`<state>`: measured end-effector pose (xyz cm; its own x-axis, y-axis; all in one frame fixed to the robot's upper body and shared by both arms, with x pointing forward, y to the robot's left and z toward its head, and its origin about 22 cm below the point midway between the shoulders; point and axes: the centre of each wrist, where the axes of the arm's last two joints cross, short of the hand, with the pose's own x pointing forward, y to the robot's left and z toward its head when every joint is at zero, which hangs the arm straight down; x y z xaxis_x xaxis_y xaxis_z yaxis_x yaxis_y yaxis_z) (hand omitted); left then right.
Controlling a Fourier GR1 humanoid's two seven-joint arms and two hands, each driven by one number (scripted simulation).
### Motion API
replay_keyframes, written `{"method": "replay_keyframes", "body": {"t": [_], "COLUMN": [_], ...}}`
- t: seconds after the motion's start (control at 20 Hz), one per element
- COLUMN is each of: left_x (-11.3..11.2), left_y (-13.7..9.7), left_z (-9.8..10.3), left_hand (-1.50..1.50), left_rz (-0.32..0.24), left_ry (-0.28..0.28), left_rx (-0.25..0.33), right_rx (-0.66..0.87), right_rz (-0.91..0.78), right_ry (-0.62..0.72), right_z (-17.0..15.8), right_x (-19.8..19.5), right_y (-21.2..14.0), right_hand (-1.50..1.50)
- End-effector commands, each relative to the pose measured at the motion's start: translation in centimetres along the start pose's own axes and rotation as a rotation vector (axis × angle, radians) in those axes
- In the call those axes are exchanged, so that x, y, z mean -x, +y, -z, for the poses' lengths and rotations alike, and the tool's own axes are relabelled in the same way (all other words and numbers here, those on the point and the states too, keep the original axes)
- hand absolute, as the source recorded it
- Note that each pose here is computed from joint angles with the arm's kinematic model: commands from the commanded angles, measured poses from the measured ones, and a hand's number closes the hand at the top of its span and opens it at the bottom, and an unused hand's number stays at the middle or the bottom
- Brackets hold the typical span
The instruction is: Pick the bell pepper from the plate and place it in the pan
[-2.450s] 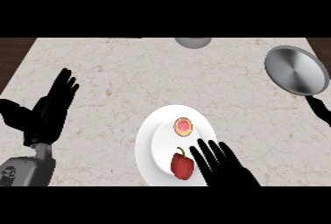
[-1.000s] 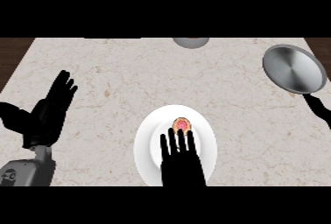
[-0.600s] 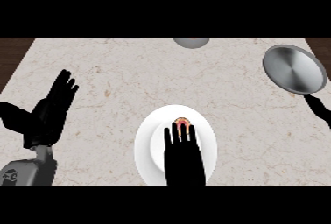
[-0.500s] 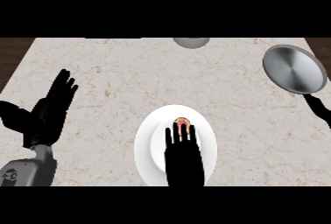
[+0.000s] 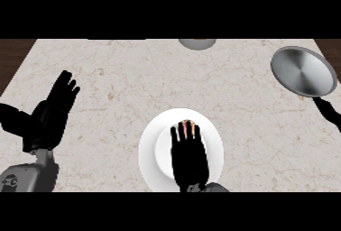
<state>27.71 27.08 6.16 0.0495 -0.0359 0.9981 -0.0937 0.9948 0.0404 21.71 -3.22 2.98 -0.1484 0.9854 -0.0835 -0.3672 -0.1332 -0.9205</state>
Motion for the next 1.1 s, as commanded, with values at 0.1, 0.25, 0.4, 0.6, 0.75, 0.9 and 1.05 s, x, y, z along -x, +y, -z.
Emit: {"method": "replay_keyframes", "body": {"t": [0.1, 0.25, 0.4, 0.6, 0.75, 0.9, 1.05], "left_x": [0.0, -0.5, 0.1, -0.5, 0.4, -1.7, 0.5], "left_y": [0.1, -0.9, -0.4, 0.4, 0.9, -0.2, -0.9], "left_z": [0.3, 1.3, 0.8, 0.3, 0.9, 0.5, -0.5], "left_hand": [0.0, 0.0, 0.0, 0.0, 0.0, 0.0, 0.0], "left_rz": [-0.007, -0.004, -0.005, -0.004, 0.0, -0.005, -0.02], "left_ry": [-0.014, 0.004, -0.004, 0.015, 0.0, 0.008, 0.006], "left_rx": [0.007, 0.002, 0.024, 0.02, -0.007, 0.011, 0.021], "right_rx": [-0.041, 0.012, 0.007, 0.046, 0.074, 0.166, 0.191], "right_rz": [0.014, -0.016, -0.016, 0.023, 0.057, 0.038, 0.119], "right_ry": [-0.042, -0.088, -0.102, -0.12, -0.132, -0.125, -0.094], "right_z": [1.7, 2.2, 1.3, 3.5, 2.0, 0.7, 3.3], "right_x": [0.1, -0.8, -1.1, 0.3, 1.3, 1.1, 5.0], "right_y": [1.4, 0.7, 3.0, 2.6, 1.4, 2.7, -0.8], "right_hand": [1.5, 1.5, 1.5, 1.5, 1.5, 1.5, 1.5]}}
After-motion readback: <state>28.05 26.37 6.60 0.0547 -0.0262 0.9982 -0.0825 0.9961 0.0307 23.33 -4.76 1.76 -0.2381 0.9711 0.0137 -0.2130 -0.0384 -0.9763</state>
